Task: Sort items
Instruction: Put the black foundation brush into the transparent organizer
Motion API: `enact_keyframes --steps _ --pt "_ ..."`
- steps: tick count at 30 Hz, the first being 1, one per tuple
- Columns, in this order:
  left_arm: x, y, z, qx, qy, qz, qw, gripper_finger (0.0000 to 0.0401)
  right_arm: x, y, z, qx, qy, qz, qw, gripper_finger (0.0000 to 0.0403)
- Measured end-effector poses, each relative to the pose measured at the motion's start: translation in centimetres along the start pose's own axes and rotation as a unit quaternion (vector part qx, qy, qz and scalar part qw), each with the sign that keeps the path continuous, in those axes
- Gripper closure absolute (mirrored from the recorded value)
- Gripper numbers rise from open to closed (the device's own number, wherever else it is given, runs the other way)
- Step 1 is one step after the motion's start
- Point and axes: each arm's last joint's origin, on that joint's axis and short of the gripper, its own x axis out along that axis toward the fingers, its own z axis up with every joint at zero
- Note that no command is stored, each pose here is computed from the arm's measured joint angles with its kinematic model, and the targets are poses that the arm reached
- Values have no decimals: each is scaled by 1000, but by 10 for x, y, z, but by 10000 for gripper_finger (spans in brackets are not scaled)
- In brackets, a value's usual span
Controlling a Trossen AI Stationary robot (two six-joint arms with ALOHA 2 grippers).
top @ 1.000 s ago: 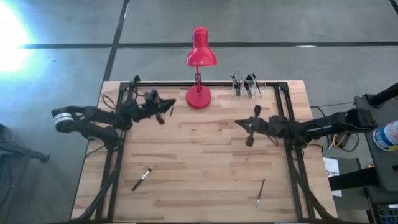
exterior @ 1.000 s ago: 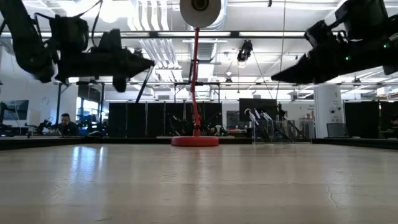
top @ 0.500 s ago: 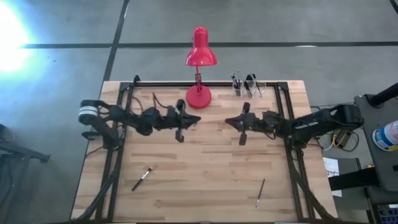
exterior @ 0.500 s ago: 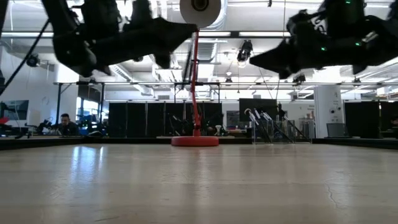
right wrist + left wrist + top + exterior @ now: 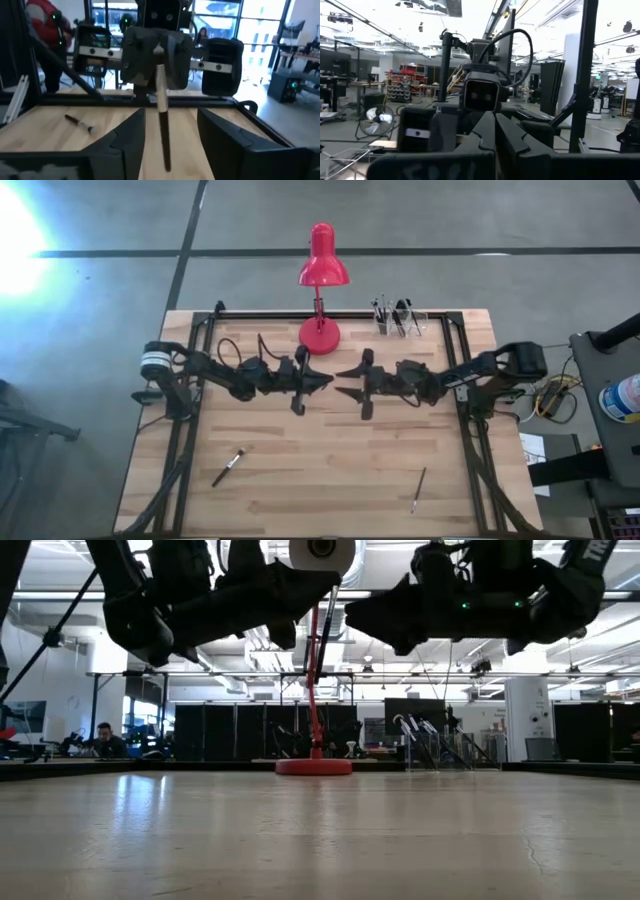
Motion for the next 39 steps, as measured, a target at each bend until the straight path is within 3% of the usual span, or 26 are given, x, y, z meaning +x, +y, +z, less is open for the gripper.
enact_keyframes --steps 11,17,23,30,34,39 --pt "0 0 0 4 -2 0 1000 401 26 0 -5 -12 -7 7 1000 243" --pt "0 0 0 10 -1 0 1000 401 31 0 -7 -15 -14 8 1000 291" --pt "0 0 0 11 -2 2 1000 401 31 1 -7 -20 -14 9 1000 378" --pt "-3 1 0 -5 10 8 1000 390 24 0 -7 -20 -6 6 1000 383" --pt "-9 3 6 2 30 21 999 369 9 -8 3 -25 4 -32 999 384" --pt "-24 0 17 34 28 38 998 353 -17 -28 20 -37 73 -118 990 384"
